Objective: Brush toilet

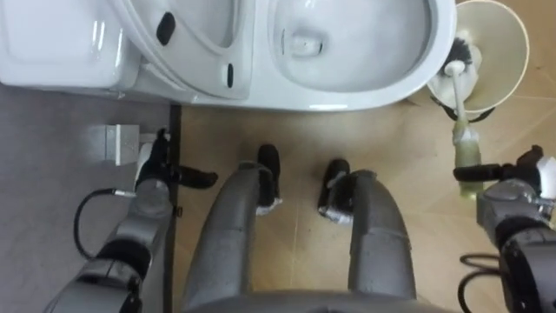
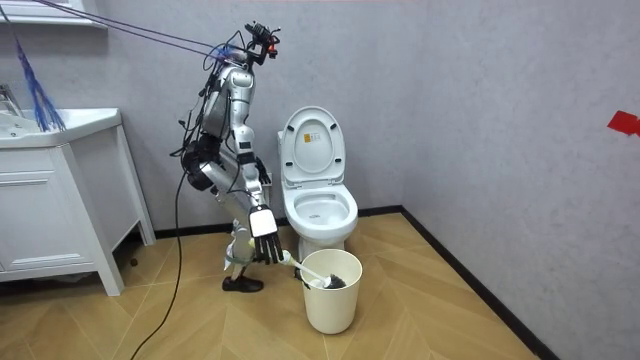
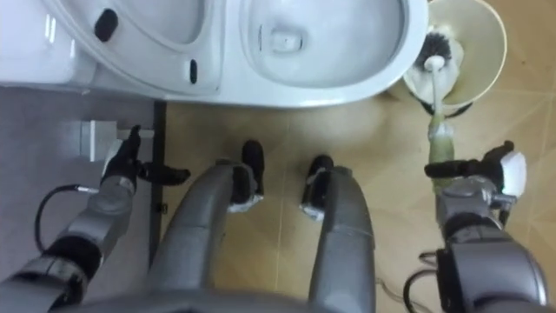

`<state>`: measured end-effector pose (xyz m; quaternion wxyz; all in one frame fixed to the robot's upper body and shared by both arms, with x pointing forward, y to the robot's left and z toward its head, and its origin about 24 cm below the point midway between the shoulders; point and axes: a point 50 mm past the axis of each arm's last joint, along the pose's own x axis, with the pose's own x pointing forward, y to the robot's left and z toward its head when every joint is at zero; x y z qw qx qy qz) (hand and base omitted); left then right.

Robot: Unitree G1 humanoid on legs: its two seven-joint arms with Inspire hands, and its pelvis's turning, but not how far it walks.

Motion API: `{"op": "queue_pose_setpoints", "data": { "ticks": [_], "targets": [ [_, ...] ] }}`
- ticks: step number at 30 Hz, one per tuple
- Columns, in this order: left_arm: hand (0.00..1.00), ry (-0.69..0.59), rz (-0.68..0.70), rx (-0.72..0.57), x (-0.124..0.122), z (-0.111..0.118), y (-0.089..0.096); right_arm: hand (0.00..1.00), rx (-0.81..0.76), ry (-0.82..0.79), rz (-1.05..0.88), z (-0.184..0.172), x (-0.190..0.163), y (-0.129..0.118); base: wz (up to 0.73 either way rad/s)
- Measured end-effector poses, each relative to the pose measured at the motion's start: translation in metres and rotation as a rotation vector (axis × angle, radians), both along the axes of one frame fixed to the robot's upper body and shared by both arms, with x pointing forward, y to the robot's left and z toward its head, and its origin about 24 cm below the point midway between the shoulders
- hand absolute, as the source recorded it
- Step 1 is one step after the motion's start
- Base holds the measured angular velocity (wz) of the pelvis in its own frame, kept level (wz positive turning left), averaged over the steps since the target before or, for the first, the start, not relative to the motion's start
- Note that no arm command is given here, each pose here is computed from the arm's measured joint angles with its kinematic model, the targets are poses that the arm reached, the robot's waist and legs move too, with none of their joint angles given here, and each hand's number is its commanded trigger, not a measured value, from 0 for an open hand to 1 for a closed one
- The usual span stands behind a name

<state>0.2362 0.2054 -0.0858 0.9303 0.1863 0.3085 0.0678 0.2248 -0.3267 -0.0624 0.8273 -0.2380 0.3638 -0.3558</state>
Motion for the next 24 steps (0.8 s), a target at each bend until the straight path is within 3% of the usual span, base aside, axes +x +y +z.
{"op": "queue_pose_setpoints", "data": {
  "ticks": [11,24],
  "targets": [
    [0.00,-0.134,-0.057,-0.060,0.021,0.026,-0.014,0.00,0.036,-0.074,0.004,0.014,0.017,-0.003,0.07],
    [0.00,-0.134,-0.143,-0.110,0.018,0.029,-0.021,0.00,0.115,-0.133,0.010,0.024,0.025,-0.010,0.00]
  ]
}}
